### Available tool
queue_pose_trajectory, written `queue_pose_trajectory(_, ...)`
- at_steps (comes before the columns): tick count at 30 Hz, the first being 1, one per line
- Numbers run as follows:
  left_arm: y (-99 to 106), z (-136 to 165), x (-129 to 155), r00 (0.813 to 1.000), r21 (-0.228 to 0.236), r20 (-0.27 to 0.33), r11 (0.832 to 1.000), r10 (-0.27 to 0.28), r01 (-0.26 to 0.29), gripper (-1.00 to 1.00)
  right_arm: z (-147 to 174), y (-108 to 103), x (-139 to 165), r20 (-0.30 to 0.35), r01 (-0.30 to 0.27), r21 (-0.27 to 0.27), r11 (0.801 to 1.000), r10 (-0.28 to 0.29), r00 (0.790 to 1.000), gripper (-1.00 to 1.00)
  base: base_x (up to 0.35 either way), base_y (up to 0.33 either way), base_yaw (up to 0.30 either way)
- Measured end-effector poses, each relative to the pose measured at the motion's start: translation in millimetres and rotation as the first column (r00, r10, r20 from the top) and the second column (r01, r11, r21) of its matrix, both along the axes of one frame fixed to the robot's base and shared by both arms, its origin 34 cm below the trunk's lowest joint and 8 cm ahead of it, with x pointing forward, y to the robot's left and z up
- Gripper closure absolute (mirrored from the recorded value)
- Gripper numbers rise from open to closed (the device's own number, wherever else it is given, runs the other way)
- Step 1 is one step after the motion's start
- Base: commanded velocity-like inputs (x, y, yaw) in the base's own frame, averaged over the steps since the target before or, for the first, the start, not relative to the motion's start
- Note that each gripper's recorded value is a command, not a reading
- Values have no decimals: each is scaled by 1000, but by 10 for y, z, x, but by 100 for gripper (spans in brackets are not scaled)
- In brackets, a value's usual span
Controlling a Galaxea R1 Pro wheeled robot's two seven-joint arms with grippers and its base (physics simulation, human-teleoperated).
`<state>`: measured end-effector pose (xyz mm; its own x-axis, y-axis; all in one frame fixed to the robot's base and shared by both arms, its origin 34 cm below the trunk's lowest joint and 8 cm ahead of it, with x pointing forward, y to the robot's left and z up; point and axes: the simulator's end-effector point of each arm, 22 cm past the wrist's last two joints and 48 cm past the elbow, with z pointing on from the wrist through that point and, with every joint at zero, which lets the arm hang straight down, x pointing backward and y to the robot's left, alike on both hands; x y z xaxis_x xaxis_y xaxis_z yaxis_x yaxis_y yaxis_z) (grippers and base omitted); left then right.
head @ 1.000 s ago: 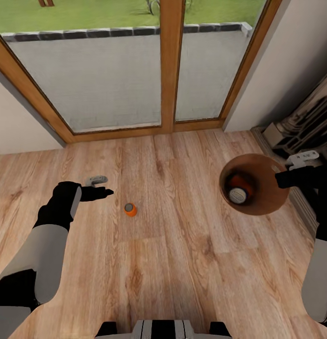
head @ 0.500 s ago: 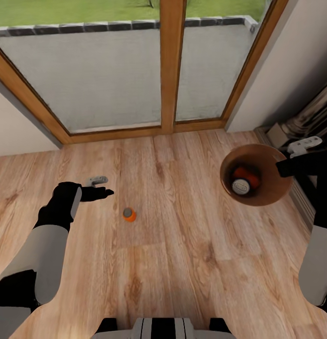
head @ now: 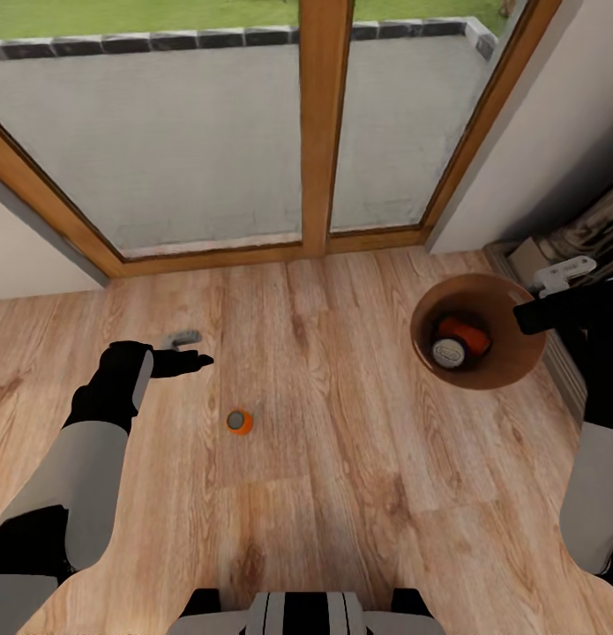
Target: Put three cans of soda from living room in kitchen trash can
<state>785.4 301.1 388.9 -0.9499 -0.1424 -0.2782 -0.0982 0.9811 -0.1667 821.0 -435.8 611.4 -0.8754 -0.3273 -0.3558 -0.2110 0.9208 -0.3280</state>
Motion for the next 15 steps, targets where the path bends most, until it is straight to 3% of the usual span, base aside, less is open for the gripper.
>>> queue_pose_trajectory(15, -137, -417, -128, 1000, -18, -27, 1000, -6, 6, -100, -369, -9, -38, -19, -3, -8, 1000, 3, 1000, 100, 2, 0, 0)
